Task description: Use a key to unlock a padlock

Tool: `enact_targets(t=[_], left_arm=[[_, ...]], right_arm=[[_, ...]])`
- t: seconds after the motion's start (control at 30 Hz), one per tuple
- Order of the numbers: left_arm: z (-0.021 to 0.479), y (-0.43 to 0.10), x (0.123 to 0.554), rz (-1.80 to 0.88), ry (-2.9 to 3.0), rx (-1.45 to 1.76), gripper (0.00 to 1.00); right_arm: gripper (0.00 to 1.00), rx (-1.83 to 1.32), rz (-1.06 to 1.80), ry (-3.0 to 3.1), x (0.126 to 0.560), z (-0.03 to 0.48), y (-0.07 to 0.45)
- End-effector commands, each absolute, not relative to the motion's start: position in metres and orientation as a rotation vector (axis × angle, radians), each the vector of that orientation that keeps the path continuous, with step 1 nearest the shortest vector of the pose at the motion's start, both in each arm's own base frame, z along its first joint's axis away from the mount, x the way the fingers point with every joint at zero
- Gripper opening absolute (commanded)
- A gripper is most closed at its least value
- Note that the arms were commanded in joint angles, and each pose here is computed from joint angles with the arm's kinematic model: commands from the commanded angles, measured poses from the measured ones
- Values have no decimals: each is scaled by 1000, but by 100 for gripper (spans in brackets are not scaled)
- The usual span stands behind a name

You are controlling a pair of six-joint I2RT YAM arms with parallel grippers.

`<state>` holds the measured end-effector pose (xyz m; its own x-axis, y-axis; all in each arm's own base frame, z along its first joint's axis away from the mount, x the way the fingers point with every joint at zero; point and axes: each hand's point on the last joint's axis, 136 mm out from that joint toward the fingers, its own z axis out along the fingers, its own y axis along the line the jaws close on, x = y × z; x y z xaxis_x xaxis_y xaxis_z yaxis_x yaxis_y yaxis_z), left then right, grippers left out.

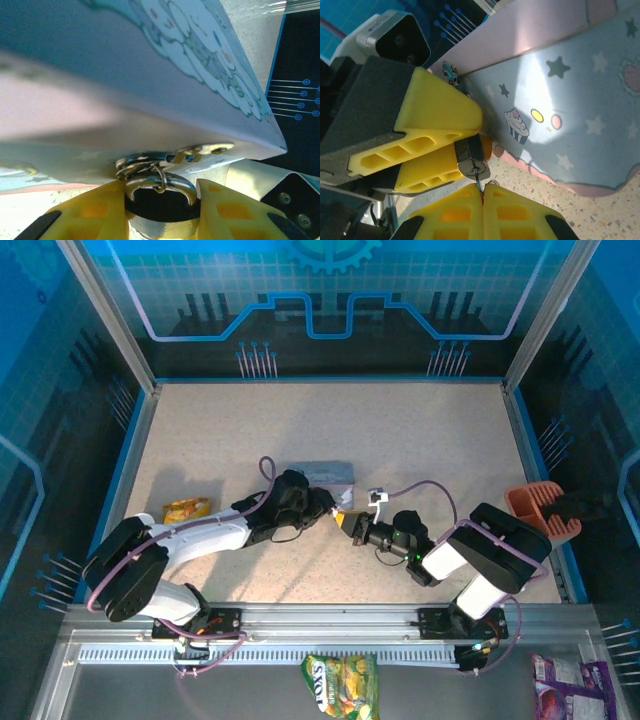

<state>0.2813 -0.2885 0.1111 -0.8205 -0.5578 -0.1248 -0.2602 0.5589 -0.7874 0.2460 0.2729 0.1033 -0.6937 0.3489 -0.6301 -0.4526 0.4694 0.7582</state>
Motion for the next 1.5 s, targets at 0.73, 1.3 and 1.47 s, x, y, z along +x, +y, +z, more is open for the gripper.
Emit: enact_targets(t=[0.73, 1.3, 1.47], left_arm=[[120, -328, 272, -1207, 2443, -282, 0], [64, -252, 277, -384, 2705, -242, 0], [42, -230, 270, -188, 2751, -233, 0]], right_arm=[[0, 481, 1651, 1760, 285, 161, 234], [34, 213, 1469, 2141, 250, 72, 237], [35, 120, 1333, 2214, 248, 72, 235]])
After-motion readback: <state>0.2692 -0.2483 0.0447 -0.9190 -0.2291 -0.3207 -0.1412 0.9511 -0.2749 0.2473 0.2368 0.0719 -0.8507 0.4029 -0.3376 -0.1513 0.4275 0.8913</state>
